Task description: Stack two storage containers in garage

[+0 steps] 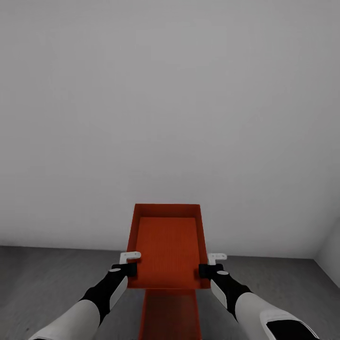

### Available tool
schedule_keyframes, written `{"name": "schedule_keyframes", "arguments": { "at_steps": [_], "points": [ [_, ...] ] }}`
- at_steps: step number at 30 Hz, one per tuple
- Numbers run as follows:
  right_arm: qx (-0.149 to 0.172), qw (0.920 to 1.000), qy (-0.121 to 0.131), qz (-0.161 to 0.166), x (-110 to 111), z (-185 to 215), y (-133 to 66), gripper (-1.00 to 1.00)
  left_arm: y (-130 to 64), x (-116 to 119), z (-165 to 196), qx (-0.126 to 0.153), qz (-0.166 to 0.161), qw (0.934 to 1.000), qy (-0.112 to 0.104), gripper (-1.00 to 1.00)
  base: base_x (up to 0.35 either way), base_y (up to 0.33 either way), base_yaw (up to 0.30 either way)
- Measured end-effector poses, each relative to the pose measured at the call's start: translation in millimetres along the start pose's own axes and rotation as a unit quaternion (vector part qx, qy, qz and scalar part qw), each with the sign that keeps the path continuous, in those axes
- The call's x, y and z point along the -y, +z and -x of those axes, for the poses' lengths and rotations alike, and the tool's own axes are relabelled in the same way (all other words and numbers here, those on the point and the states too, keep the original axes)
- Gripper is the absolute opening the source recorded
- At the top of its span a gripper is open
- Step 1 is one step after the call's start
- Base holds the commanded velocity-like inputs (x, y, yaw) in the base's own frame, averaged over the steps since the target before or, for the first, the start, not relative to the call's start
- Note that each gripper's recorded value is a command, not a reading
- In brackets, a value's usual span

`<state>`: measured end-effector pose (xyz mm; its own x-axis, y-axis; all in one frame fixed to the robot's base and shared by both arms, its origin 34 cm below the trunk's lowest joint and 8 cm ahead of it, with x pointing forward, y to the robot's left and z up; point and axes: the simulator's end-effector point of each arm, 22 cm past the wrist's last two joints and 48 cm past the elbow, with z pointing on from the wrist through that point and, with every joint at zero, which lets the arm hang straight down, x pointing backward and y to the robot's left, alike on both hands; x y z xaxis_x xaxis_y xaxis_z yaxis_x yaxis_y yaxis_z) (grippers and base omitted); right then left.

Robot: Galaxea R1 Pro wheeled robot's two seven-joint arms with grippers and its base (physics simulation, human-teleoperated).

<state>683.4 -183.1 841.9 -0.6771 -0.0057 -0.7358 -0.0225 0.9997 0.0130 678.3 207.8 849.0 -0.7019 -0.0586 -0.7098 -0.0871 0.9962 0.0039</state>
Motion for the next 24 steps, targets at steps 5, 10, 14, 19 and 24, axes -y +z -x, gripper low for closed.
{"name": "schedule_keyframes", "arguments": {
  "at_steps": [5, 10, 14, 19, 24],
  "points": [
    [-0.004, 1.0, 0.0, 0.0, 0, -4, 2.2, -1.0, 2.3, 0, -4, -0.004, 0.0, 1.0, 0.0, -1.0, 0.0, 0.0, 0.0],
    [-0.008, 1.0, 0.0, 0.0, 0, -9, 4.3, -1.0, 4.6, 0, -8, -0.008, 0.0, 1.0, 0.0, -1.0, 0.0, 0.0, 0.0],
    [-0.011, 0.9999, 0.0, 0.0, 0, -12, 6.0, -1.0, 6.5, 0, -12, -0.011, 0.001, 0.9999, 0.001, -1.0, 0.0, 0.0, 0.0],
    [-0.015, 0.9999, 0.0, 0.0, 0, -16, 8.0, -1.0, 8.7, 0, -16, -0.015, 0.001, 0.9999, 0.001, -1.0, 0.0, 0.0, 0.0],
    [-0.019, 0.9998, 0.0, 0.0, 0, -21, 10.0, -1.0, 10.9, 0, -20, -0.019, 0.001, 0.9998, 0.001, -1.0, 0.0, 0.0, 0.0]
  ]
}}
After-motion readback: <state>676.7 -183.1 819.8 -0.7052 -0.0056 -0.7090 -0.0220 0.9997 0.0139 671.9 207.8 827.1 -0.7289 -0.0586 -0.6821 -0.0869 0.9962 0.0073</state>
